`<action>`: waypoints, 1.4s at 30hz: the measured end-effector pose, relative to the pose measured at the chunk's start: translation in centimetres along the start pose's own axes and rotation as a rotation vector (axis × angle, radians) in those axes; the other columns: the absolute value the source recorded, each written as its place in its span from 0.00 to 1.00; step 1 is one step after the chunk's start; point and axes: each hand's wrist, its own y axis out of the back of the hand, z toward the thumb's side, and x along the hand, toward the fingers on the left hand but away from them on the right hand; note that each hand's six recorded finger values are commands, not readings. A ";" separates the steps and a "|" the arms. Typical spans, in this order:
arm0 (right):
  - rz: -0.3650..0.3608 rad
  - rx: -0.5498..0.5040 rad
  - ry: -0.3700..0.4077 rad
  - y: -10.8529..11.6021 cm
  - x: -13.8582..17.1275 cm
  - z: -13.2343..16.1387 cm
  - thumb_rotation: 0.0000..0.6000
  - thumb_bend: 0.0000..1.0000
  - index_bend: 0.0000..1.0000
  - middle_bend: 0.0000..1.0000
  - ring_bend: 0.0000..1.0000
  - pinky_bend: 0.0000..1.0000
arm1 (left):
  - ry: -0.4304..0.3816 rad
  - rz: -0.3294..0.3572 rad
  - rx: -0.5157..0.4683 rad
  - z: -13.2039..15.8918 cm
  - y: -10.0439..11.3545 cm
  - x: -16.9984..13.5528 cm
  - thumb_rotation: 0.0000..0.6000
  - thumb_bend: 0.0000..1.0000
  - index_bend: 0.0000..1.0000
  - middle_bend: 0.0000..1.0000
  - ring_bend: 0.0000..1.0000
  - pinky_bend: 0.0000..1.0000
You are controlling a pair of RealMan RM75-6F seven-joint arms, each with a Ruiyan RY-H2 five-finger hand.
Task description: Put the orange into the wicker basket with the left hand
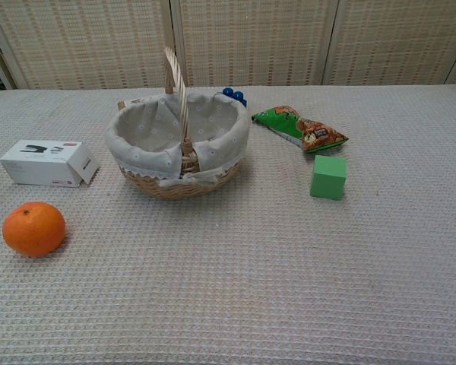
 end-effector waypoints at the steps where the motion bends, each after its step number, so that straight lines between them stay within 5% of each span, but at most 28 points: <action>1: 0.008 0.000 0.000 -0.1 0.0 0.0 1.00 0.25 0.00 0.00 0.00 0.14 | 0.000 0.002 0.006 0.0 0.0 0.0 1.00 0.35 0.00 0.00 0.00 0.16; 15: 0.056 0.032 -0.006 -1.2 -0.1 0.4 1.00 0.25 0.00 0.00 0.00 0.14 | -0.066 -0.040 0.009 2.3 -1.3 1.0 1.00 0.34 0.00 0.00 0.00 0.16; 26: 0.081 0.027 0.016 -1.5 -0.5 0.8 1.00 0.25 0.00 0.00 0.00 0.14 | -0.178 -0.147 0.043 6.7 -5.4 4.0 1.00 0.35 0.00 0.00 0.00 0.16; 42: 0.084 0.022 0.021 -1.3 -0.3 0.7 1.00 0.25 0.00 0.00 0.00 0.14 | -0.195 -0.180 0.066 8.6 -8.1 6.3 1.00 0.34 0.00 0.00 0.03 0.16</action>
